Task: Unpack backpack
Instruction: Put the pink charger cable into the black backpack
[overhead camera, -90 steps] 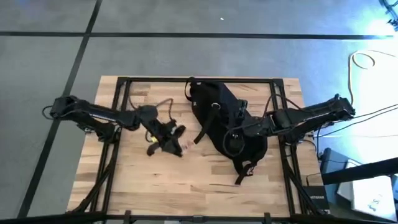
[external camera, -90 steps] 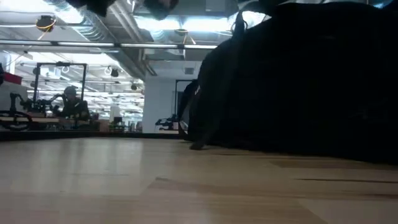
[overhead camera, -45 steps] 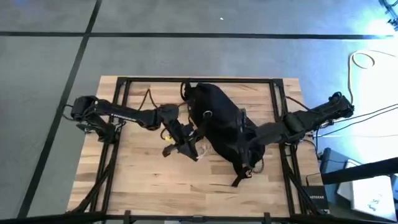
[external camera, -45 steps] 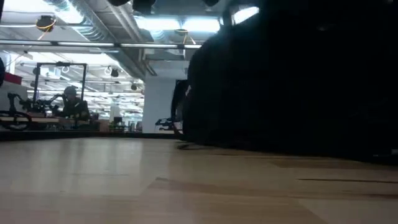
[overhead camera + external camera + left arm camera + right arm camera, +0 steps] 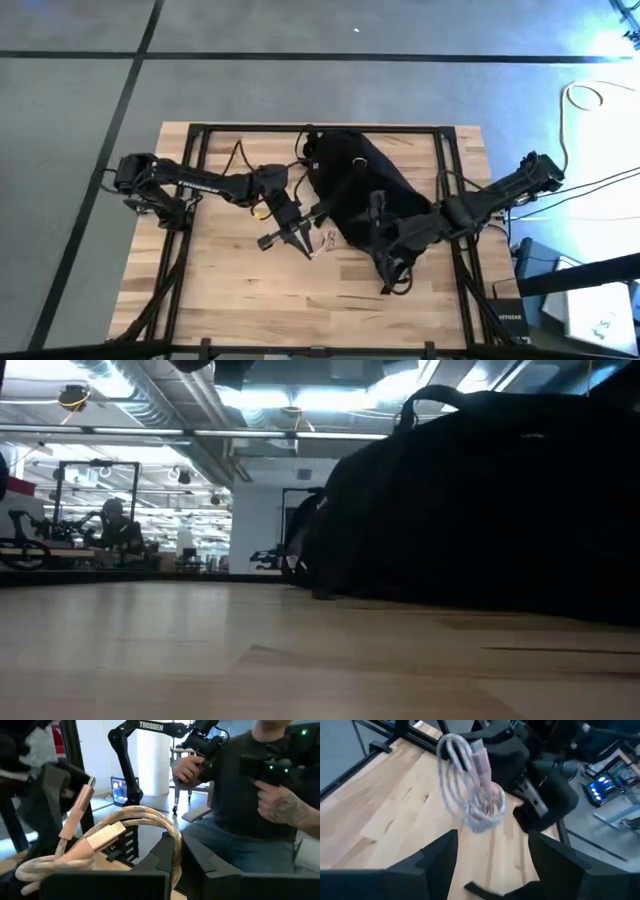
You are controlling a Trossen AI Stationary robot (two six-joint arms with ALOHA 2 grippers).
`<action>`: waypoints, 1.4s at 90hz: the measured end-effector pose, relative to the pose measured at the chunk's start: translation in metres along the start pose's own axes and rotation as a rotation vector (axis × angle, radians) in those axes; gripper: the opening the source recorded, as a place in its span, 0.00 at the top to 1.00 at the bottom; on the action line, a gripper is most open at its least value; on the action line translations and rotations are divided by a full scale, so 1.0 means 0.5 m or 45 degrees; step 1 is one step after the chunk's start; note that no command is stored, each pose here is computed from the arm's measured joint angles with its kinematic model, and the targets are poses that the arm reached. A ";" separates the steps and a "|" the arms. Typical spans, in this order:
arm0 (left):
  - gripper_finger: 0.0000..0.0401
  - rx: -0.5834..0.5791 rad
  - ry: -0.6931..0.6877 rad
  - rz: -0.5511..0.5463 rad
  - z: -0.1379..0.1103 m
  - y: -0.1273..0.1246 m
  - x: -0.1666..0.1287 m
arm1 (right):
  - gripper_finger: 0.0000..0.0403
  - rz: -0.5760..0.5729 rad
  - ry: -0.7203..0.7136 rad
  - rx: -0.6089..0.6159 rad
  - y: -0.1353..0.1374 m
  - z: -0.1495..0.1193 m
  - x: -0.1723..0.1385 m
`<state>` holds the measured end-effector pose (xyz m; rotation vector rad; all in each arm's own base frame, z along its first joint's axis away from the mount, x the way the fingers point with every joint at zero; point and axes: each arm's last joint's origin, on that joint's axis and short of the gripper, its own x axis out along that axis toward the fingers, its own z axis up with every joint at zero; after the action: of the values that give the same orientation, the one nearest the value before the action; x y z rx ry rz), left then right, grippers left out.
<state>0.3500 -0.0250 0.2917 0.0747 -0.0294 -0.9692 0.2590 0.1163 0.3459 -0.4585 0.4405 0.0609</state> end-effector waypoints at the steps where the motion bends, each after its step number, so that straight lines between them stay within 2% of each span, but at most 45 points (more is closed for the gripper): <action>1: 1.00 0.004 -0.001 0.000 -0.001 0.001 0.000 | 0.45 -0.004 -0.002 -0.001 -0.001 0.000 0.003; 12: 1.00 -0.003 -0.009 -0.001 -0.012 0.008 0.005 | 0.45 -0.023 -0.026 -0.017 -0.011 0.002 0.025; 27: 1.00 -0.037 -0.016 -0.006 -0.017 0.011 0.008 | 0.45 0.058 -0.042 -0.013 -0.014 -0.001 0.046; 55: 1.00 -0.010 -0.040 0.011 -0.011 0.012 0.007 | 0.46 0.199 -0.048 0.001 -0.010 -0.009 0.072; 66: 1.00 -0.013 -0.039 0.014 -0.012 0.013 0.007 | 0.56 0.203 -0.046 0.004 -0.009 -0.009 0.073; 93: 1.00 -0.019 -0.034 0.045 -0.013 0.014 0.007 | 0.96 0.208 -0.036 -0.016 -0.009 -0.011 0.073; 112: 0.98 -0.068 0.000 0.093 -0.020 0.012 0.012 | 0.98 0.207 -0.033 -0.017 -0.011 -0.011 0.068; 119: 0.93 -0.110 0.003 0.129 -0.020 0.014 0.012 | 0.99 0.205 -0.033 -0.009 -0.016 -0.010 0.057; 126: 0.83 -0.132 -0.005 0.156 -0.019 0.016 0.011 | 0.99 0.202 -0.041 0.019 -0.022 -0.009 0.044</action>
<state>0.3601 -0.0246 0.2828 -0.0242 0.0126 -0.8473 0.2788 0.1038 0.3377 -0.4065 0.4446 0.2181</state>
